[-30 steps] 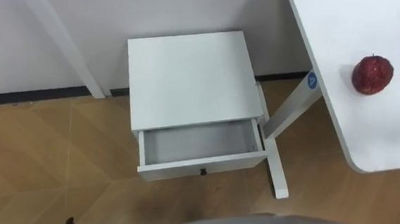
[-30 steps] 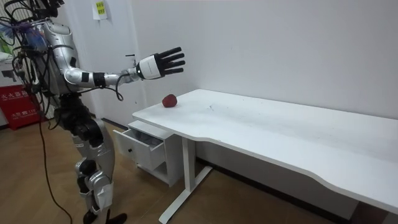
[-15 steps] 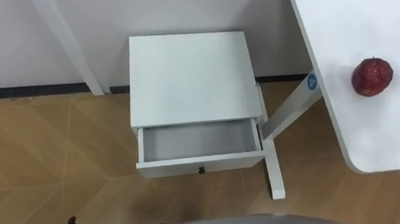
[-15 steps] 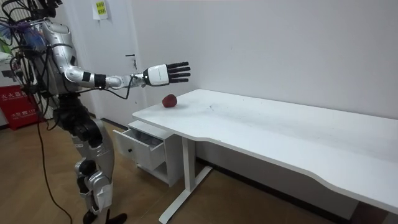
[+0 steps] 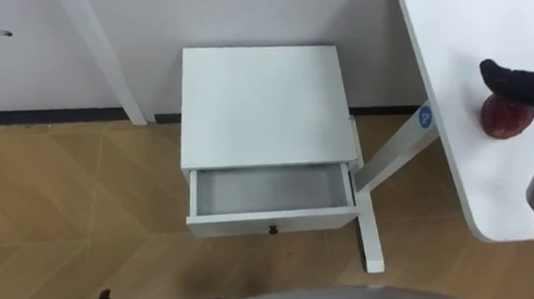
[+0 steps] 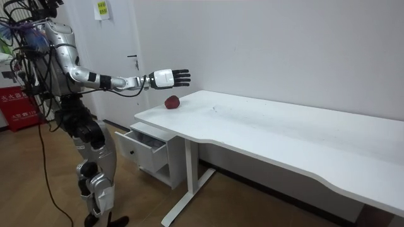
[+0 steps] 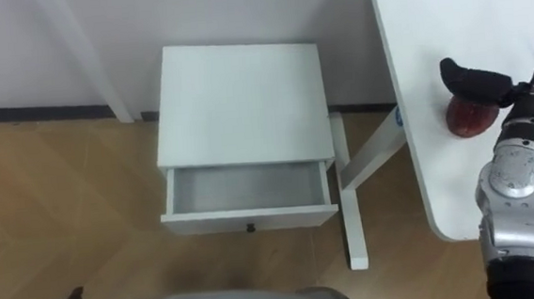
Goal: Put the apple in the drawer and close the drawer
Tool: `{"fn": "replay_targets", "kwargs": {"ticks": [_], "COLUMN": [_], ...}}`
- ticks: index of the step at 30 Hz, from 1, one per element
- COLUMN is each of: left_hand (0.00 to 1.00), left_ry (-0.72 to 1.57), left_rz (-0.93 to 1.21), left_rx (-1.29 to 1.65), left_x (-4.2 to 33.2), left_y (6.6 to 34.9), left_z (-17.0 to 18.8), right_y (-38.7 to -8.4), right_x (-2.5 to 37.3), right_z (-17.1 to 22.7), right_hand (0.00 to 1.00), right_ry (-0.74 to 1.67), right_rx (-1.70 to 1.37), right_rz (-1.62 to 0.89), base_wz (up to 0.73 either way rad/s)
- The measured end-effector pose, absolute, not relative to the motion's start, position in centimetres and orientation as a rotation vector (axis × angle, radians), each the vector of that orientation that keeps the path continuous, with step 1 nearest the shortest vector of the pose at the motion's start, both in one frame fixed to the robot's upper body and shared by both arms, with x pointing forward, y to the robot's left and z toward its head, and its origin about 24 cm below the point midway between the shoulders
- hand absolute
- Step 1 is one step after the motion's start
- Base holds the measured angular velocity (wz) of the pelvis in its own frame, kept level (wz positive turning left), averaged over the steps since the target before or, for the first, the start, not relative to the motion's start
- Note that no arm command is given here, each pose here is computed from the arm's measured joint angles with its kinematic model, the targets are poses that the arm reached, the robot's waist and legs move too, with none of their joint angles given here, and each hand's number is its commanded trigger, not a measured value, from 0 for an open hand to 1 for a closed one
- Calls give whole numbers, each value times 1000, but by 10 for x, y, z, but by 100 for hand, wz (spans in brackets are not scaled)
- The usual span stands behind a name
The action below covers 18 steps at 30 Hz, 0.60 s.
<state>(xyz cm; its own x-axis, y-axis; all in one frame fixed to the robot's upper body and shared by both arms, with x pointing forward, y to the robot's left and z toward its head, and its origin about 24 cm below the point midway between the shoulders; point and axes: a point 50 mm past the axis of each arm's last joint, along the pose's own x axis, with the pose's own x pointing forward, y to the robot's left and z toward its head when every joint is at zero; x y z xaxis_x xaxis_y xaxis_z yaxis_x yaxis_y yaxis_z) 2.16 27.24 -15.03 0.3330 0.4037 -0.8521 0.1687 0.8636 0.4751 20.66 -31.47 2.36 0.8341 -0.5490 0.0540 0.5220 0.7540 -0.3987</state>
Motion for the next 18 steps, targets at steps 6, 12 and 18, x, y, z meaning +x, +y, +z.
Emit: {"fn": "replay_targets", "kwargs": {"ticks": [6, 12, 18], "left_hand": [0, 0, 0], "left_ry": [1232, 1233, 1236], "left_rz": [169, 172, 174], "left_rx": [545, 547, 550], "left_x": [23, 22, 20], "left_y": [273, 273, 273], "left_z": [-150, -150, -150], "right_y": [-312, -312, -321], "right_x": [208, 207, 199], "right_z": [23, 21, 0], "right_hand": [0, 0, 0], "right_ry": [76, 86, 215], "right_rx": [-420, -420, -422], "right_rz": [-546, -531, -498], "base_wz": [0, 0, 1]}}
